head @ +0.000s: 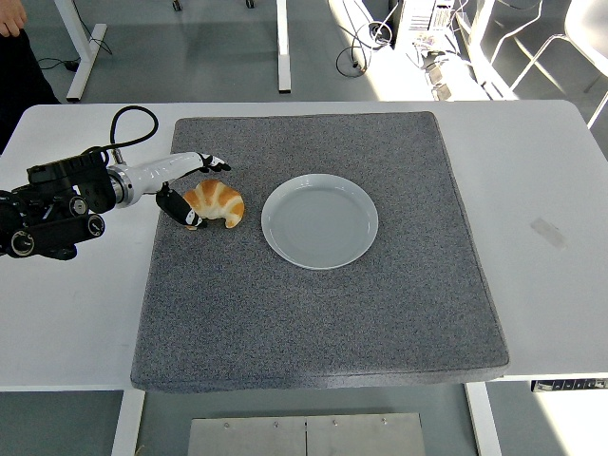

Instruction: Place the bread on the plate

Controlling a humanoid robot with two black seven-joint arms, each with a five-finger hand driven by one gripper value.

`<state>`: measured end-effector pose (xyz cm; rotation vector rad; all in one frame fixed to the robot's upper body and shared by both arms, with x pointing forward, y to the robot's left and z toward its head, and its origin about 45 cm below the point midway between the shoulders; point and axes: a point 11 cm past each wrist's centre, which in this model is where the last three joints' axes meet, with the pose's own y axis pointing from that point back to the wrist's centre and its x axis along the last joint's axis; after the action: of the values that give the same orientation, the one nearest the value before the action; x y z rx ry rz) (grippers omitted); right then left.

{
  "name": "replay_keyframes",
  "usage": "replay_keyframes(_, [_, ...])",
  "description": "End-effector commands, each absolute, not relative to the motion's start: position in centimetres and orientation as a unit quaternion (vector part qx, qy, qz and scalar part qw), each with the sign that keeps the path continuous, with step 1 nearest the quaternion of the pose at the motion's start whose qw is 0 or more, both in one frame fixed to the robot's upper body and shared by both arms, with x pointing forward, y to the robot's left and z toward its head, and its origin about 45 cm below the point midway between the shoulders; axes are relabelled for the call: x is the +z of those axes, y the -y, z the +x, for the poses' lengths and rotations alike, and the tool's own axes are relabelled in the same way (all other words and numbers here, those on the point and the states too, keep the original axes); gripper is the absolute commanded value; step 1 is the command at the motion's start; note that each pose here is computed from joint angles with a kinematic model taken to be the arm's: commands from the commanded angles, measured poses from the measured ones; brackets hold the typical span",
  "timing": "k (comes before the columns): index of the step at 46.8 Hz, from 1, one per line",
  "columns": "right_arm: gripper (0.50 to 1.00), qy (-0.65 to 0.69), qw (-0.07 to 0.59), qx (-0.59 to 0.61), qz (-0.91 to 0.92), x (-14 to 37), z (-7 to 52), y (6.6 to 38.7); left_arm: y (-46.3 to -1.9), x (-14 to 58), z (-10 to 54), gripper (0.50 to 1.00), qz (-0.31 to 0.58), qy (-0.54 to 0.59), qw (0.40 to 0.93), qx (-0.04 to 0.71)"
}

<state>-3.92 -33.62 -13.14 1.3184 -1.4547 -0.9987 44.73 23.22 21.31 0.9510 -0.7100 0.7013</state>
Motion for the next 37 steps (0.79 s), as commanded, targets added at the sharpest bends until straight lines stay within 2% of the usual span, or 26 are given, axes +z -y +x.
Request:
replay_keyframes(1, [1.0,0.589,0.452,-0.404,0.534,-13.14,-3.92,33.62,-23.13,21.19,44.74,0.878,0.438,0.329,0.772,0.322])
replay_keyframes(4, [1.0,0.589,0.452,-0.404,0.534,-13.14,-3.92,33.62,-23.19,21.19,44.78,0.837,0.438,0.329,0.771,0.323])
replay_keyframes(10, [1.0,0.589,0.452,-0.404,0.534,-13.14,-3.92,33.62,-23.09,21.21,44.76,0.795,0.437,0.334,0.771,0.32])
replay_keyframes(16, [1.0,0.589,0.452,-0.404,0.534,-13.14,-3.92,33.62,-23.1,21.13,44.71,0.727,0.437,0.337,0.77,0.318])
replay_keyframes(21, [1.0,0.589,0.452,-0.404,0.534,-13.14,-3.92,33.62,-23.09,21.01,44.66,0.719,0.438,0.339,0.77,0.316])
replay_keyframes(28, [1.0,0.589,0.452,-0.404,0.534,-13.14,-3.92,33.62,-22.8,20.95,44.6,0.645,0.437,0.353,0.767,0.31])
replay_keyframes(37, [1.0,0.589,0.452,-0.404,0.534,-13.14,-3.92,33.62,-22.8,21.04,44.67,0.628,0.436,0.355,0.765,0.313])
